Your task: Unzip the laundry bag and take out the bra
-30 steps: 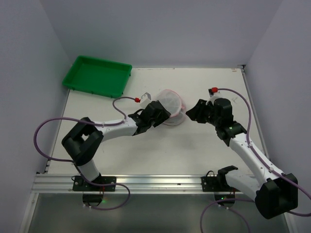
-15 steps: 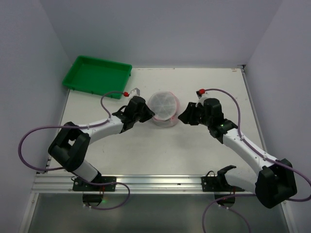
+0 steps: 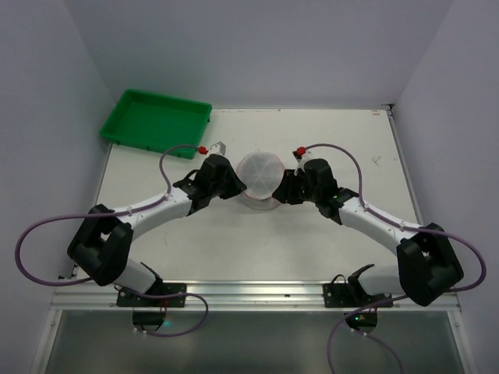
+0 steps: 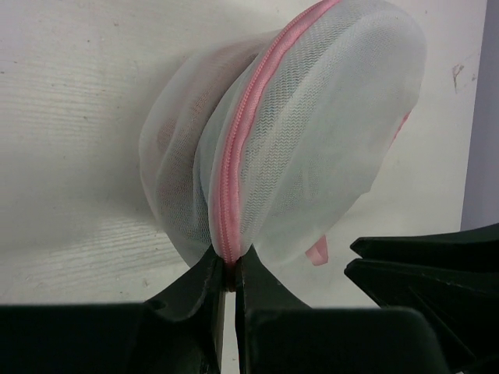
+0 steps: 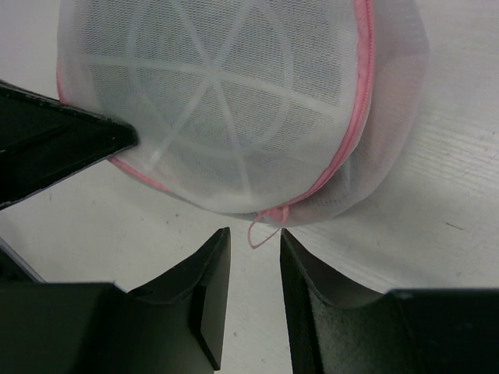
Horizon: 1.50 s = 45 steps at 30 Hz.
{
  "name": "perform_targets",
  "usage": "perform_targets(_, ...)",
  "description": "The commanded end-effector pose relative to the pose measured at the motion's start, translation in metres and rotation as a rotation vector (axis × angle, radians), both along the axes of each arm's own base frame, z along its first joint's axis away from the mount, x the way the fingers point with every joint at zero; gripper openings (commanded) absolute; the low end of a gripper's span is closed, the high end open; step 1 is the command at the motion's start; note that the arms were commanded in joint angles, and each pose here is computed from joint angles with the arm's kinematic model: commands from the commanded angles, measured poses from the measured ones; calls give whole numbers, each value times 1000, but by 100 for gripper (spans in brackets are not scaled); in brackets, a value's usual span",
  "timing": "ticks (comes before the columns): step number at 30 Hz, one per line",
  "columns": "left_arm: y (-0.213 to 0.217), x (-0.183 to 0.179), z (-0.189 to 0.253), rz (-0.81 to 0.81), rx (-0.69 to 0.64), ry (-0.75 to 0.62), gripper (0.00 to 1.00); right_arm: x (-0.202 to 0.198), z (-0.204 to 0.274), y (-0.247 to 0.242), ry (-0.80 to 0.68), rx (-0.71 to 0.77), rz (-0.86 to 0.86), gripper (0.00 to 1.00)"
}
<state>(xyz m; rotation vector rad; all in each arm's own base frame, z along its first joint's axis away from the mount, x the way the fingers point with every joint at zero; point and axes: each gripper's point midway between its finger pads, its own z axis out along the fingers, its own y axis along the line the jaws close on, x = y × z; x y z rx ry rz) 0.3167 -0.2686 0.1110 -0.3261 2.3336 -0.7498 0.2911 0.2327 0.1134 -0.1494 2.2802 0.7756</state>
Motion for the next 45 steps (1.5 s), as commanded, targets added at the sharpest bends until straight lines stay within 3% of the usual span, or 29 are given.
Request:
perform_targets(1, 0, 3, 26, -29, -9, -50, 0, 24, 17, 8, -78, 40, -37, 35)
perform_targets(21, 14, 8, 58, 1, -70, -87, 0, 8, -59, -6, 134, -77, -93, 32)
perform_targets(33, 11, 5, 64, -42, -60, -94, 0, 7, -12, 21, -49, 59, 61, 33)
perform_targets(45, -4, 2, 80, -66, -158, -74, 0, 7, -19, 31, -73, 63, 86, 32)
